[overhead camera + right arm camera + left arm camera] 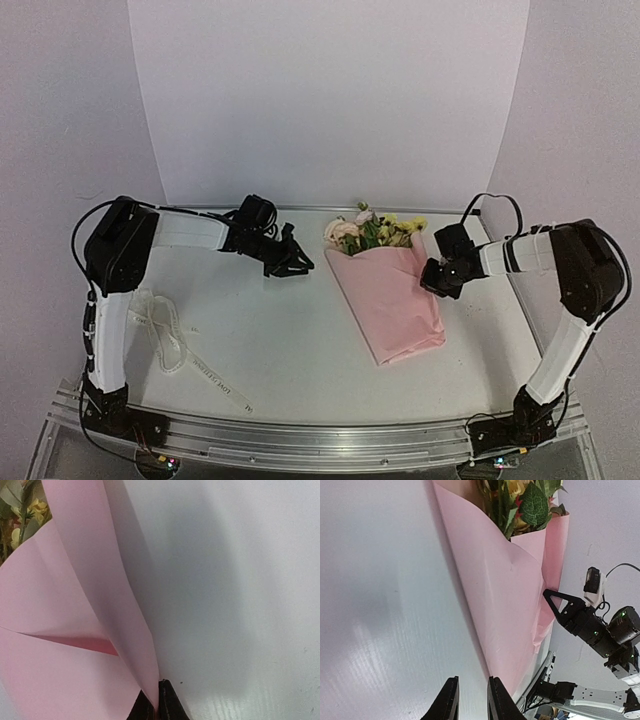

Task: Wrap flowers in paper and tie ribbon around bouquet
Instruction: Move the folded bouquet to the corner of the board.

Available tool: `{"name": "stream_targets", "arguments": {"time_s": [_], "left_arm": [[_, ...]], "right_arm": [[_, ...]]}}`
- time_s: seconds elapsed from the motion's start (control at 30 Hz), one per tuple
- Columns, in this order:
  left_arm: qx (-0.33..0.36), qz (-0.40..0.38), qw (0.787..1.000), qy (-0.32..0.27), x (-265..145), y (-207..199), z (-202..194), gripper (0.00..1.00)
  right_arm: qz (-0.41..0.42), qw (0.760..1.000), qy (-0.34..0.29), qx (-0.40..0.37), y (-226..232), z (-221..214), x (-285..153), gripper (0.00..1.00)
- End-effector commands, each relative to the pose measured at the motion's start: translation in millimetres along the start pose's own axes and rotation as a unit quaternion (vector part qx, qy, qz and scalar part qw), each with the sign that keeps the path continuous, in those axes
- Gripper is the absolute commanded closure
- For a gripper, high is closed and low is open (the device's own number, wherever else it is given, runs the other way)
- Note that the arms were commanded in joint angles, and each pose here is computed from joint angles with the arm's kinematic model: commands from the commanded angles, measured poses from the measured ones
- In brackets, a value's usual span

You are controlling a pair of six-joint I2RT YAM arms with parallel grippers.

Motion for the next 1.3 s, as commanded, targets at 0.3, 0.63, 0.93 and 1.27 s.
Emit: {"name": "stream_targets", "arguments": {"time_s": [0.3, 0.63, 0.93, 1.27], "left_arm": [[-0.004, 0.024, 0.997, -0.079, -96, 19, -21, 0.79], [-0.03, 0.037, 0.994, -0.1, -124, 42, -28, 0.79], [-0.041, 0.044, 0.992, -0.111, -138, 52, -31, 0.79], [-0.058, 0.056, 0.989, -0.123, -147, 61, -38, 0.78]], "right_arm": [[-0.078, 0.996, -0.039, 0.034, -38, 41, -22, 0.95], [-0.122, 0.986, -0.057, 0.095, -55, 78, -19, 0.95], [-0.161, 0.975, -0.057, 0.141, -80, 94, -19, 0.95], [-0.189, 0.961, -0.063, 0.19, -102, 86, -27, 0.9]]}}
Point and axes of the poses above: each gripper's point midway between its finger pads, its own x axis out along the fingers, its own y axis along the line the jaws close on, z = x × y, the point moved 10 cm from there along -x, back along the fingers, and after that the axes turned 4 degrees about -x, right-handed, at the moved point
